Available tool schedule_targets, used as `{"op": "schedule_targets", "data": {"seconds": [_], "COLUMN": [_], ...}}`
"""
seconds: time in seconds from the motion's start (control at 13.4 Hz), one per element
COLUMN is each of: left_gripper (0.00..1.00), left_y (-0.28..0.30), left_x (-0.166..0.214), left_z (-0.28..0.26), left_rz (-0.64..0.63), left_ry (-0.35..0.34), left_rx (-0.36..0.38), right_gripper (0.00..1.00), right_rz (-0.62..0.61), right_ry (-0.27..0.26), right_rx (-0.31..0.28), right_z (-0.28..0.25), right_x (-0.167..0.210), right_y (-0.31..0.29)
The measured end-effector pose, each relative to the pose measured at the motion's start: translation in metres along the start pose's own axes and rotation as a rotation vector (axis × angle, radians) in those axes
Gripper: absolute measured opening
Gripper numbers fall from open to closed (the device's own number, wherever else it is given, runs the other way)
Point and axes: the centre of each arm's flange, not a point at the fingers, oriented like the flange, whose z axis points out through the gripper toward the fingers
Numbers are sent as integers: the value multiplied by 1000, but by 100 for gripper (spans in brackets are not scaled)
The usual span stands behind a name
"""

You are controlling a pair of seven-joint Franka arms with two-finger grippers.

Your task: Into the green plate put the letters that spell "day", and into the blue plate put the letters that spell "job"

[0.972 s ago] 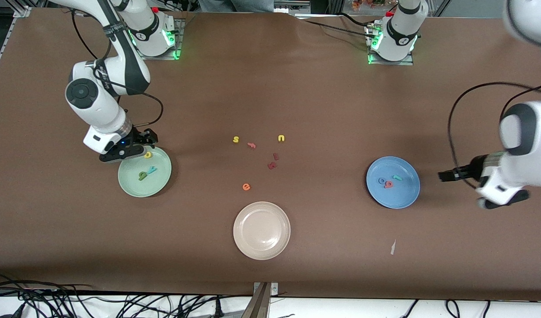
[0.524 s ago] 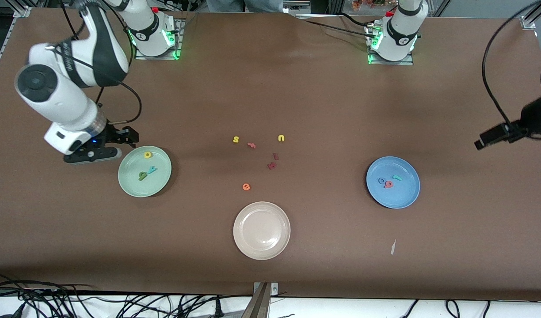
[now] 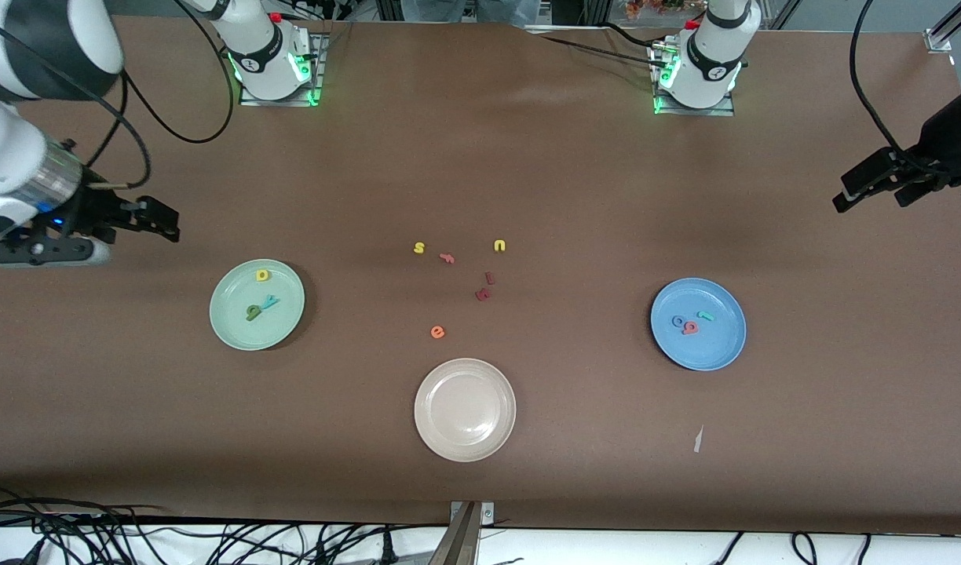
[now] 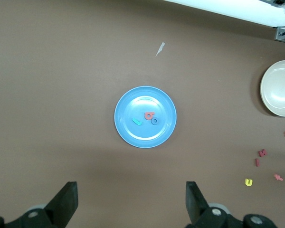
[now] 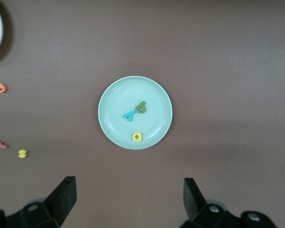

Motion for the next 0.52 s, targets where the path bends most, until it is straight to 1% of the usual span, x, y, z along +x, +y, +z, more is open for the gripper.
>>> {"op": "schedule_targets", "data": {"seconds": [0.22, 0.52], "left_gripper": [100, 100], "left_y": [5, 4], "left_x": [-6, -2], "left_z": [0, 11], "left_rz": [11, 8], "left_ry": [-22, -45], "left_rx": [3, 7], "right_gripper": [100, 100], "right_rz": [27, 23], "right_ry": [-1, -32], "right_rx": [9, 12], "right_z": [-16, 0], "right_x": [-1, 5], "right_y": [20, 23]}}
